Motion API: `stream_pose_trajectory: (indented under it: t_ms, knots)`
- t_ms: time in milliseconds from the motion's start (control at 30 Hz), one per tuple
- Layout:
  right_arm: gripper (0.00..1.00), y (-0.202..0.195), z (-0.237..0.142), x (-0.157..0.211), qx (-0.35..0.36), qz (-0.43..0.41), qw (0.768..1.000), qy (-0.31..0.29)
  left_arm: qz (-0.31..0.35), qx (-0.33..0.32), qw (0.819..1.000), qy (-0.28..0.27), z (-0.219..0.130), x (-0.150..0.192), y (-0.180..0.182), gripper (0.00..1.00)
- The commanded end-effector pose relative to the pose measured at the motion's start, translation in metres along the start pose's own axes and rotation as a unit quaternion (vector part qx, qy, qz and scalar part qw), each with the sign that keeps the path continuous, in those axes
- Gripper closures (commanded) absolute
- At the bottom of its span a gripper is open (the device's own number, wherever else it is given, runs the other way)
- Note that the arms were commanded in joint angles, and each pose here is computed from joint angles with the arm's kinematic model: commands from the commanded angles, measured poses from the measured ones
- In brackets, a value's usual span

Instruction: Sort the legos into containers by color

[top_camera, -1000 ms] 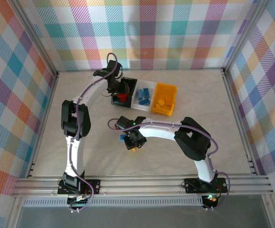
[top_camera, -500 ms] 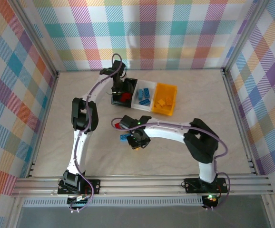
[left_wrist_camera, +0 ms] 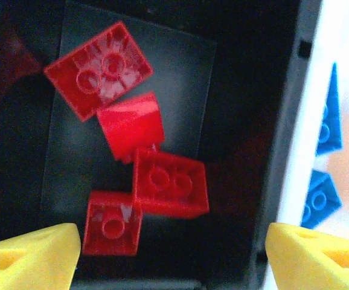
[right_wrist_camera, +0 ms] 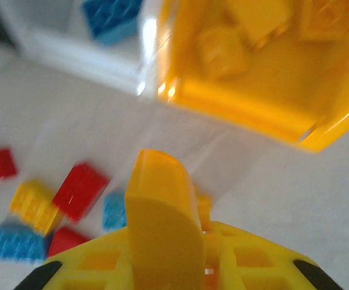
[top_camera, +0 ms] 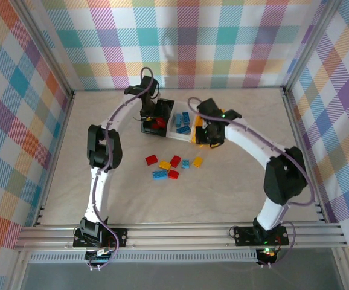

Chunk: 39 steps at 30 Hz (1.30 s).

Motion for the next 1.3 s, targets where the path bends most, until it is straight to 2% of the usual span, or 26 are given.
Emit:
stream_pose_trajectory:
  t_ms: [0,233,400,500,633,700,900,1267]
  knots:
    - [0.74,-0.016,0.013,-0.029,-0.003,-0.011,1.0,-0.009,0.027,0.036,0.999,-0.028,-0.059,0.023,-0.028,0.18]
    - [0.73,-0.054,0.05,-0.068,0.027,0.008,1.0,-0.003,0.037,0.025,0.999,-0.013,-0.07,0.104,-0.006,0.17]
    - [0.71,-0.064,0.076,-0.081,0.033,0.006,0.999,0.01,0.062,-0.01,0.998,0.012,-0.064,0.166,0.016,0.15]
    - [0.67,-0.064,0.077,-0.09,0.03,0.0,1.0,0.001,0.058,-0.025,0.998,0.017,-0.06,0.186,0.032,0.15]
    - [0.63,-0.06,0.07,-0.096,0.019,0.0,1.0,-0.013,0.051,-0.074,0.996,0.007,-0.053,0.191,0.055,0.1]
    - [0.62,-0.06,0.068,-0.096,0.017,-0.001,1.0,-0.015,0.04,-0.087,0.995,0.0,-0.05,0.188,0.058,0.0]
    - [0.47,-0.058,0.057,-0.09,0.013,-0.005,1.0,-0.018,0.021,-0.103,0.994,0.005,-0.033,0.181,0.058,0.0]
    - [0.46,-0.03,-0.004,-0.063,-0.036,-0.007,0.997,-0.073,-0.046,-0.125,0.991,0.006,-0.003,0.159,0.07,0.02]
Point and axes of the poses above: each hand's point on the last joint's axis, 136 mm out from that joint toward the fingers, its own z axis out along the fingers, its own y axis along the line the jaws close on, x = y × z, the point moved 4 cm from there along -z, back along the fingers, and after that the axes turned 15 degrees about -z, right-handed, at the moved point
